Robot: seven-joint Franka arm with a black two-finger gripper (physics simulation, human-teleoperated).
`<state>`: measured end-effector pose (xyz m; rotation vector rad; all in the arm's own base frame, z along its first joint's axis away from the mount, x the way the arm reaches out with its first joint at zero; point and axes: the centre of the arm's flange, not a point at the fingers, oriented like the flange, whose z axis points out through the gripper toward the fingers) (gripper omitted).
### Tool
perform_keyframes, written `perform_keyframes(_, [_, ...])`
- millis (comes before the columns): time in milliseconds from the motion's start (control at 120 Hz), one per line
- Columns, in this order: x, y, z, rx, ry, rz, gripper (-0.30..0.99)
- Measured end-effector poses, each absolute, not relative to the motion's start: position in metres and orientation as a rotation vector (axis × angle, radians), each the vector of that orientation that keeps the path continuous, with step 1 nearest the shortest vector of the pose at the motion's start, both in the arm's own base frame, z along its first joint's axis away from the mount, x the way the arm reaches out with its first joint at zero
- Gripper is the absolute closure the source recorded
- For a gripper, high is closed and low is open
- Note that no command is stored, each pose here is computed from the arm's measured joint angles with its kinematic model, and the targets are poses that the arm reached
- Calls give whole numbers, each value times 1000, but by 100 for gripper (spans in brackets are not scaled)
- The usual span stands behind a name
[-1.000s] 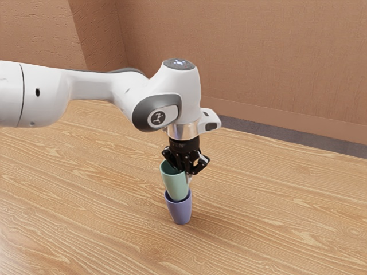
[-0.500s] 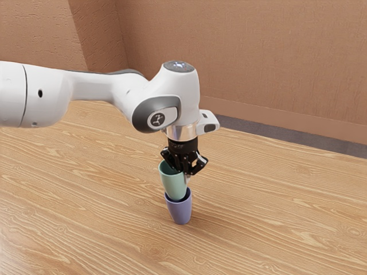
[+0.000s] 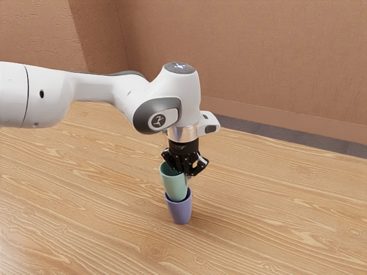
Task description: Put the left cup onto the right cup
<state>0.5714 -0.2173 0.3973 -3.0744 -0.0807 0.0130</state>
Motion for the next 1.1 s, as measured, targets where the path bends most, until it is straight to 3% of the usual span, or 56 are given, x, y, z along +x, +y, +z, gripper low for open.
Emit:
perform_keyframes(758, [572, -223, 387, -3084, -113, 23, 78])
perform_keyframes(975, [573, -223, 385, -3087, -108, 24, 36])
perform_keyframes(1100, [573, -223, 384, -3087, -106, 25, 20])
